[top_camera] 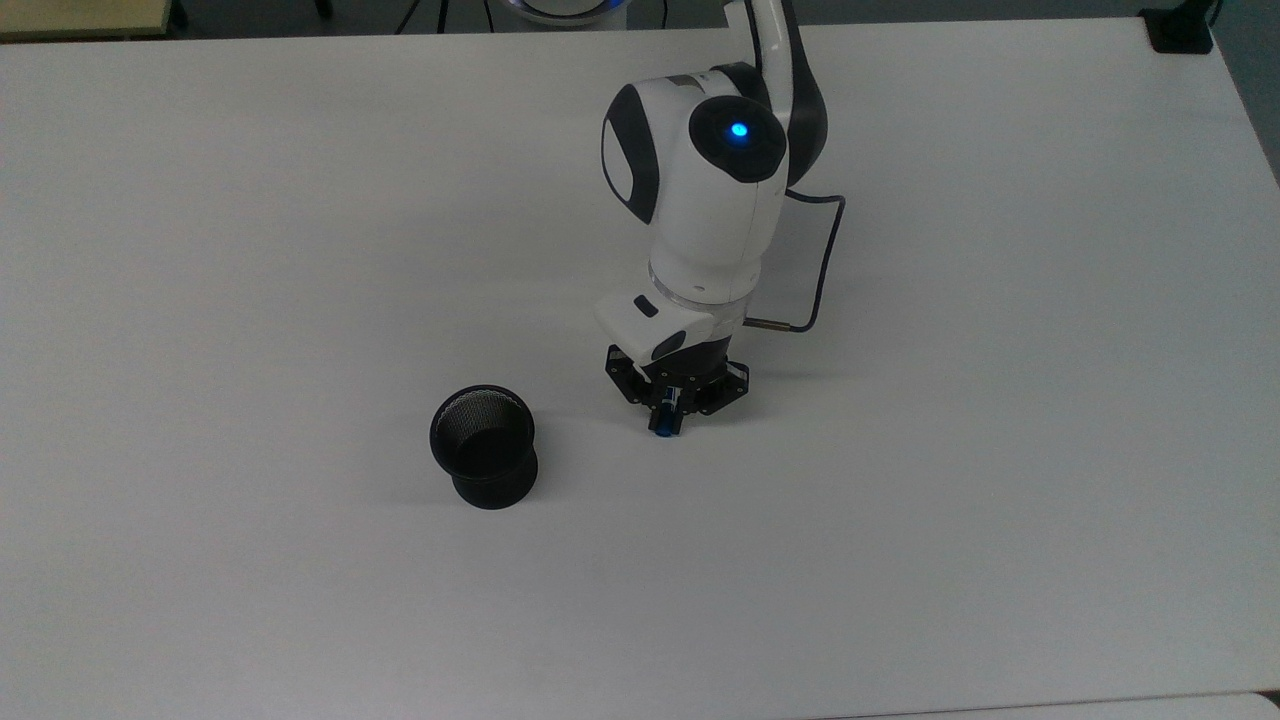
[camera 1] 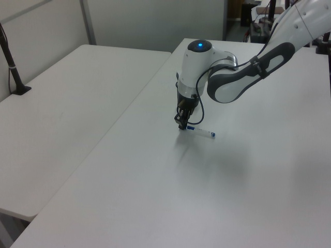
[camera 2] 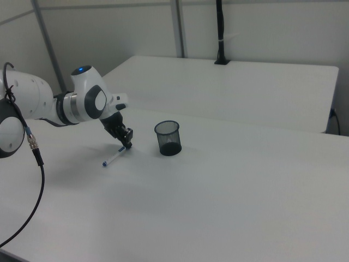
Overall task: Insert the marker
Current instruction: 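Lift the marker and carry it over the black mesh pen cup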
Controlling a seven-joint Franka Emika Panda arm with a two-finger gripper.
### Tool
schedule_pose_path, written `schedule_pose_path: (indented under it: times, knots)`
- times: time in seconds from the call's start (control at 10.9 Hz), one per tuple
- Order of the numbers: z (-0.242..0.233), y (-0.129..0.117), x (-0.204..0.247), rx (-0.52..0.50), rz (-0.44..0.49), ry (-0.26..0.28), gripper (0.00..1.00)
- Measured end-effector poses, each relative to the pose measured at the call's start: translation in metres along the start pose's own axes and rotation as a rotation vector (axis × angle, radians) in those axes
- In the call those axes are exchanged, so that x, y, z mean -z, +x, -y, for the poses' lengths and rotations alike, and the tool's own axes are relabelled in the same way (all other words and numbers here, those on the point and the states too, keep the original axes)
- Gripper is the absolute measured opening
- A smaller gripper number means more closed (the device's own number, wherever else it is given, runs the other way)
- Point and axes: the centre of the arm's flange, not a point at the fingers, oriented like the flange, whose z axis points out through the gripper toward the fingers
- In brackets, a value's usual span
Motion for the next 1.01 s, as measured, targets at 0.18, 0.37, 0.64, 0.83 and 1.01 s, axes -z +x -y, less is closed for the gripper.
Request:
schedule_pose_path:
  times: [0.18,0.37,0.64,0.83,1.01]
  knots:
    - [-0.001,0.003,0.003,-0.003,-0.007,0.001,0.19]
    - [-0.006,0.024,0.032,-0.022,-0.07,0.014,0.19]
    - [-0.051,0.056,0.096,-0.1,-0.175,0.016,0.19]
    - [-0.089,0.068,0.127,-0.15,-0.223,0.002,0.19]
    - [-0.118,0.08,0.148,-0.181,-0.325,0.003,0.19]
